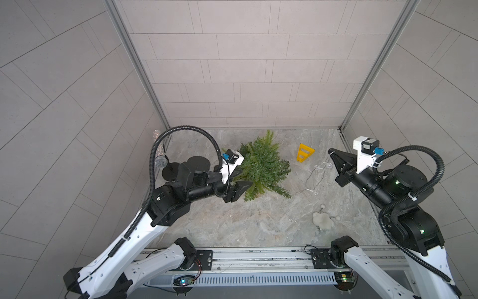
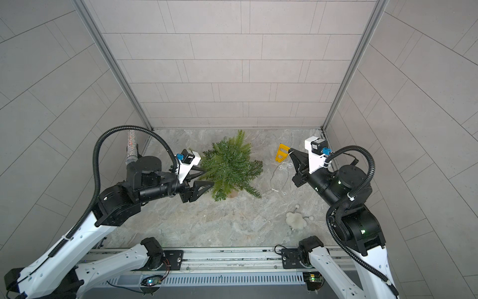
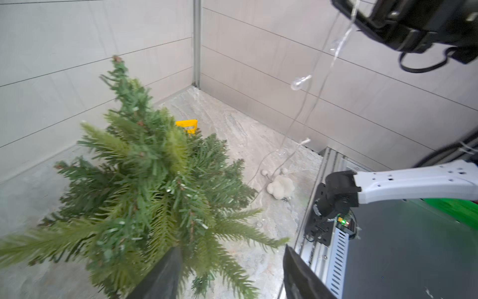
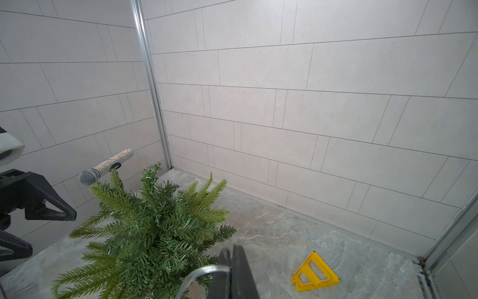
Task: Remove string lights from the small christmas tree
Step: Remove the light string from the Christmas tree.
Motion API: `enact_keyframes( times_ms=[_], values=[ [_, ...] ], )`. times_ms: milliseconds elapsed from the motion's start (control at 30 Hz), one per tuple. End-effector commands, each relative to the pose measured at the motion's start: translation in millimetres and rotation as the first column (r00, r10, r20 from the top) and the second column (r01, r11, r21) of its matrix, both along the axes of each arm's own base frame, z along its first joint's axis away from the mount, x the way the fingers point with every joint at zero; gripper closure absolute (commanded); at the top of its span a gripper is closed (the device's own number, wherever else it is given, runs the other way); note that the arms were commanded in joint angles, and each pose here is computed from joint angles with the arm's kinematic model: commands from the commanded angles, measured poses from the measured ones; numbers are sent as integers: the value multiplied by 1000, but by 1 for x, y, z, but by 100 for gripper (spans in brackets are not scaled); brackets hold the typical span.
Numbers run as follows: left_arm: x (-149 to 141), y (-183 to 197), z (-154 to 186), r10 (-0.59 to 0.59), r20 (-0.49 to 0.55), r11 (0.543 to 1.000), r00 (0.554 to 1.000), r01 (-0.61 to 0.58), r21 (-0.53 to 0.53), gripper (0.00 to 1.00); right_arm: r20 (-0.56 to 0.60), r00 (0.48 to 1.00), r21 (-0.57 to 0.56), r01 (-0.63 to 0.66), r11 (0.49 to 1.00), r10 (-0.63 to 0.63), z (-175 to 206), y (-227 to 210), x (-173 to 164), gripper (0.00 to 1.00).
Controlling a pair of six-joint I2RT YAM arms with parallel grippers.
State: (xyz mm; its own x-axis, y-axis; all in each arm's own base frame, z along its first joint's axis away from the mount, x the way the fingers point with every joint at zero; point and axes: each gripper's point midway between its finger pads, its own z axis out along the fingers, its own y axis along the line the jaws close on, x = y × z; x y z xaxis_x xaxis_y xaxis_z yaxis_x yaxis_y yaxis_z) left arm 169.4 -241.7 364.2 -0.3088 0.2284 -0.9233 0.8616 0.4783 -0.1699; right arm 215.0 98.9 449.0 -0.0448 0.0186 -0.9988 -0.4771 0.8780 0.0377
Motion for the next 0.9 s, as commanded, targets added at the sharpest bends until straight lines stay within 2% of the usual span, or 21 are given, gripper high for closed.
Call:
enact_keyframes(
  times_ms=[0, 67, 333, 500, 733, 867],
  values=[
    [-19, -10, 16, -129, 35, 989, 991, 131, -70, 34, 5, 995, 44, -101, 994, 101, 10, 14, -14, 100],
    [-21, -13, 18, -151, 37, 985, 988, 154, -82, 34, 13, 988, 42, -156, 987, 156, 10, 22, -17, 100],
    [-18, -21, 13, -172, 17, 982, 985, 173, -81, 34, 0, 978, 30, -210, 977, 210, 3, 28, -27, 100],
    [-28, -33, 15, -259, 4, 962, 966, 258, -89, 34, 26, 970, 8, -243, 970, 243, 10, 30, -40, 100],
    [-32, -46, 29, -299, 37, 949, 953, 301, -96, 34, -62, 930, -19, -363, 932, 361, -38, 51, -33, 100],
    [-38, -62, 41, -343, 68, 929, 937, 349, -124, 34, -49, 903, 0, -427, 904, 426, -49, 61, -34, 100]
  ],
)
